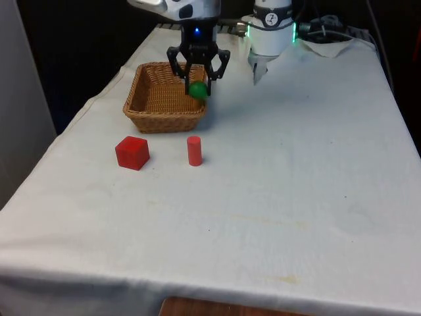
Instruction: Pick up the object to the left of the cylinder and place it into the basket.
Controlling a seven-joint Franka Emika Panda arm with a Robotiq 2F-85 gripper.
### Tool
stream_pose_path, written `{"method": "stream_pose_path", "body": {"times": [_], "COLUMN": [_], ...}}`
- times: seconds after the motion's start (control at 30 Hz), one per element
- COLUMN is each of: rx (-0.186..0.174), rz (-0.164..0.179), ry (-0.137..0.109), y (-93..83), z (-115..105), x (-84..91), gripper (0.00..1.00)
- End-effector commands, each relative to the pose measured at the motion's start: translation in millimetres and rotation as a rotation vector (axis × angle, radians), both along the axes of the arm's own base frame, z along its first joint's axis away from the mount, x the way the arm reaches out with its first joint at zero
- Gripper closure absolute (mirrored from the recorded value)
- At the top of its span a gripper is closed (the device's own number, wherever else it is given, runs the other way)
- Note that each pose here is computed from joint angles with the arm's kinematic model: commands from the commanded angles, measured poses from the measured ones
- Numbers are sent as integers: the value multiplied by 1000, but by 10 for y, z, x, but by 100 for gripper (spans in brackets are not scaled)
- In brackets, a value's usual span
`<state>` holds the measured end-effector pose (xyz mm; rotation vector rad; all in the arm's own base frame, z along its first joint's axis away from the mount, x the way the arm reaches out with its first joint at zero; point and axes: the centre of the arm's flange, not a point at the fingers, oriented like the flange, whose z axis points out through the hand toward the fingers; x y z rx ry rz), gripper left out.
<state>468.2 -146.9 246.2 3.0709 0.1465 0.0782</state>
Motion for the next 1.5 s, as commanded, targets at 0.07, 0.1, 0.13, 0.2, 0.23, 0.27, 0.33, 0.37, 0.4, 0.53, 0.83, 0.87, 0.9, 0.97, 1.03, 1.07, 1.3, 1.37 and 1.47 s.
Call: {"method": "stream_pose_path", "body": {"times": [0.07, 0.1, 0.13, 0.2, 0.23, 0.27, 0.33, 0.37, 0.4, 0.53, 0.83, 0.87, 0.9, 0.97, 1.03, 1.07, 1.3, 1.37, 1.47], "rx": [-1, -1, 0, 1, 0, 1, 1, 1, 2, 1, -20, -23, -26, -30, -38, -45, -56, -60, -64], "rz": [1, 1, 0, -1, -1, -2, -2, -3, -2, -5, -10, -12, -14, -12, -15, -17, -24, -26, -32], "ry": [-3, -1, 0, 3, 4, 5, 6, 7, 8, 10, 9, 11, 27, 13, 14, 15, 12, 12, 32], "y": [-85, -104, -132, -184, -213, -236, -283, -314, -340, -466, -685, -711, -705, -748, -783, -815, -834, -835, -877], "z": [-2, -9, -11, -20, -22, -27, -34, -39, -42, -58, -96, -105, -118, -120, -144, -164, -228, -258, -242], "x": [-88, -112, -139, -188, -212, -237, -285, -315, -342, -453, -581, -594, -591, -607, -619, -625, -595, -581, -566], "gripper": [100, 100, 100, 100, 100, 100, 100, 100, 100, 100, 100, 100, 100, 100, 100, 100, 100, 100, 100]}}
